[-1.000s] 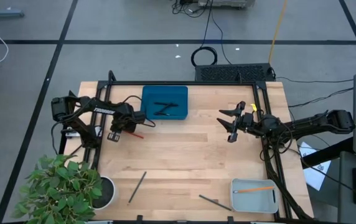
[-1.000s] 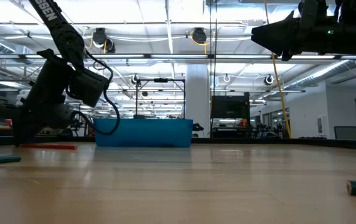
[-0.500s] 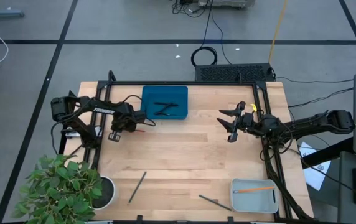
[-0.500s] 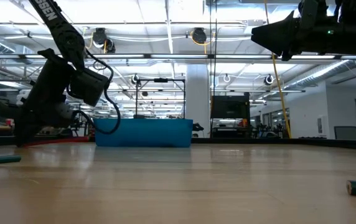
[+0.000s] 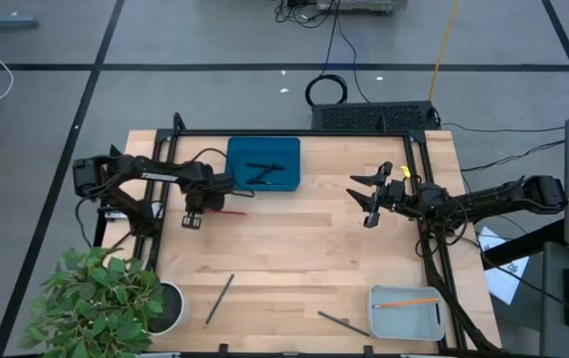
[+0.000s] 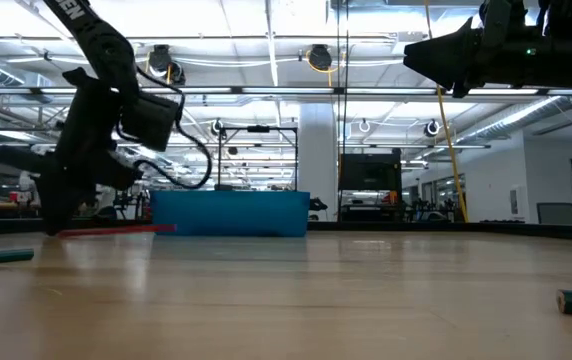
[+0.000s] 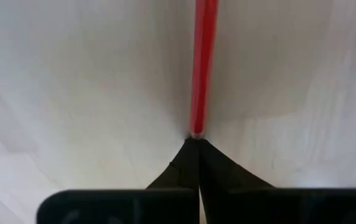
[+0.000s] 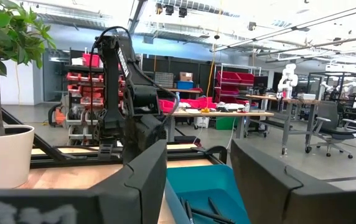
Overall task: Sort pens & pencils
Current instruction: Put the red pencil into the gray bin
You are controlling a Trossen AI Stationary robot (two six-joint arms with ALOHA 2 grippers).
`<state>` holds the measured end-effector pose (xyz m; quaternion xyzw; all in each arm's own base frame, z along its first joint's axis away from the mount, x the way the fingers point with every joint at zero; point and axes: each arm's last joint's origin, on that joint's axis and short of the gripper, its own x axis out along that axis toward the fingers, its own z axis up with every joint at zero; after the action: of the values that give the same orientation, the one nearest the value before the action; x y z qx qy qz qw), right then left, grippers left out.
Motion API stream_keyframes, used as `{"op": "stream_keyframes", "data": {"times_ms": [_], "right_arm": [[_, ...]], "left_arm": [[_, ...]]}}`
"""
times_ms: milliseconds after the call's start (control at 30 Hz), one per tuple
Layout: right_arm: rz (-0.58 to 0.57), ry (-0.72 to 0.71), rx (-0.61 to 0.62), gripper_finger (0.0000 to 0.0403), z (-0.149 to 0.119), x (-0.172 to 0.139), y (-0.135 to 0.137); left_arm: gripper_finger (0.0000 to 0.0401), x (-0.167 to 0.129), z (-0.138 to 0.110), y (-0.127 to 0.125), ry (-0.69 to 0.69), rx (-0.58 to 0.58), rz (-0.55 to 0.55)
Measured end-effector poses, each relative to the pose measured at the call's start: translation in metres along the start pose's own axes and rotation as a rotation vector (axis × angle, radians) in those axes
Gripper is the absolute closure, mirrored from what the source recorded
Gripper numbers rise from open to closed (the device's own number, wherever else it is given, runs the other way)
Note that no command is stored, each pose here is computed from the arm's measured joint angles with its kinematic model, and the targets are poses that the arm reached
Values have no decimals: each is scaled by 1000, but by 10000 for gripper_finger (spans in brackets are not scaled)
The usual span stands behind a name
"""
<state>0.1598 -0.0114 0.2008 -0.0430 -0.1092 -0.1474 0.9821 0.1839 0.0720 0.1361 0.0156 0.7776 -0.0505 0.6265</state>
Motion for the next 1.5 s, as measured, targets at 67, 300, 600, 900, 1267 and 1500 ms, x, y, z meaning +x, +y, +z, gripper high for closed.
{"op": "stream_keyframes", "data": {"times_ms": [67,300,600,900,1267,1500], "right_arm": [[0,0,0,236,0,0,0],[0,0,0,236,0,0,0],[0,0,0,236,0,0,0],[0,1,-2,236,0,0,0],[1,8,-3,236,-1,0,0],[1,9,-3,236,-1,0,0]], "left_arm": [[401,-4,0,-1,-20,-4,10],[401,-16,2,-9,-76,2,17],[401,-17,6,-17,-77,35,23],[401,-30,19,-23,-156,58,20],[401,-70,43,-27,-341,101,22],[401,-75,48,-34,-361,124,54]]}}
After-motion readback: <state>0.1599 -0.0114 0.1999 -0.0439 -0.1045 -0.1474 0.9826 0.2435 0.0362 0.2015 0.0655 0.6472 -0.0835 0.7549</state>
